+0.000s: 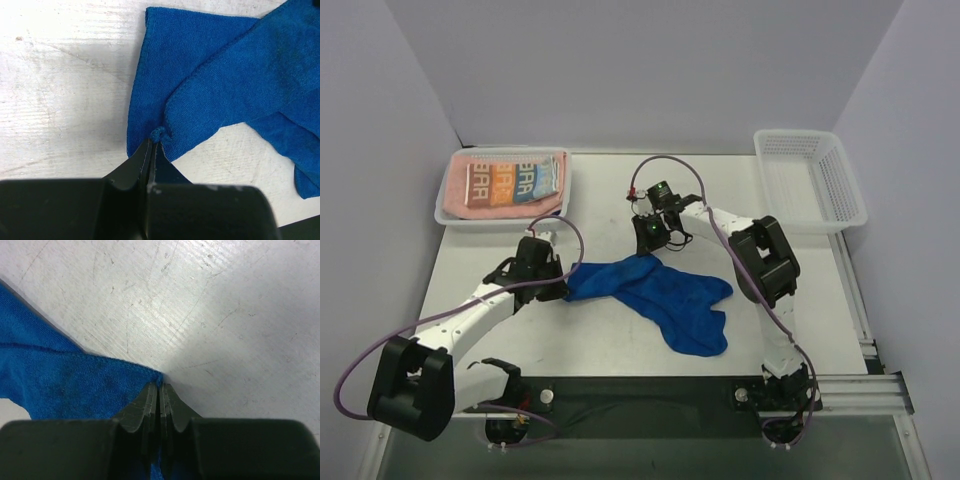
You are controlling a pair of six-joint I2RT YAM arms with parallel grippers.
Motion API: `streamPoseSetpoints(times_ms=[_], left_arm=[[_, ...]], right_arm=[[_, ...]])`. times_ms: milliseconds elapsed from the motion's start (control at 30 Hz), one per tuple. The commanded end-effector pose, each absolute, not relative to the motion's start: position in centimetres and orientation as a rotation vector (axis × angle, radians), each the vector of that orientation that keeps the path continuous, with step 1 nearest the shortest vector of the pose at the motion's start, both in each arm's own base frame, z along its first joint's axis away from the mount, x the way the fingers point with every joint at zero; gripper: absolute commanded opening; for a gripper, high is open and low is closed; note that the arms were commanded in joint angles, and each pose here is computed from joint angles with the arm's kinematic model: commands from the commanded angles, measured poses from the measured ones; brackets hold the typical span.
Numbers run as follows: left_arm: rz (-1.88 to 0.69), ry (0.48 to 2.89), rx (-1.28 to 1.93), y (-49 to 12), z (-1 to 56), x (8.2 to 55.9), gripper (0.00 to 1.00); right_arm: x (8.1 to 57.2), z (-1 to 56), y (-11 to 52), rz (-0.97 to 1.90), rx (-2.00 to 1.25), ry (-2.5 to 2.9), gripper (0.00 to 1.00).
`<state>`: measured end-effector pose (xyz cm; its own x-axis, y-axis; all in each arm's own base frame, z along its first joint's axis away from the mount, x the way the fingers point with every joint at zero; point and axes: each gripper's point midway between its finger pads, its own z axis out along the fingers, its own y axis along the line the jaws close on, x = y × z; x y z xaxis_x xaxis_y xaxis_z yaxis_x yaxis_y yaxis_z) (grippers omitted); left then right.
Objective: Fold and stack the towels
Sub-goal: Flatten out the crumpled towel
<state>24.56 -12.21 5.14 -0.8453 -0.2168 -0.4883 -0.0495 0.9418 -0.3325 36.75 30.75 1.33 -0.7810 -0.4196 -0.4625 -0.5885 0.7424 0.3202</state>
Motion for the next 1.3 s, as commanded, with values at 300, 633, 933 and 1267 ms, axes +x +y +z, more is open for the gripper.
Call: streamPoseSetpoints(times_ms=[300, 633, 933, 1267], left_arm=[[-0.276, 2.294, -0.083, -10.3, 15.2, 29.6, 0.00], [-0.283, 1.928, 0.029, -11.6, 30.5, 36.6, 0.00], [-0.375, 1.563, 0.142, -13.3, 45.1, 37.2, 0.00], [-0.461, 1.216, 0.232, -14.4, 58.7, 33.6, 0.00]], right_arm=[[41.5, 16.7, 29.1, 0.475, -0.706, 2.234, 0.00], [41.8, 33.8, 22.9, 0.303, -0.499, 1.865, 0.00], [38.2, 44.1, 18.4, 0.224, -0.428, 1.600, 0.00], [34.8, 54.8, 15.8, 0.188, -0.379, 1.331, 0.00]])
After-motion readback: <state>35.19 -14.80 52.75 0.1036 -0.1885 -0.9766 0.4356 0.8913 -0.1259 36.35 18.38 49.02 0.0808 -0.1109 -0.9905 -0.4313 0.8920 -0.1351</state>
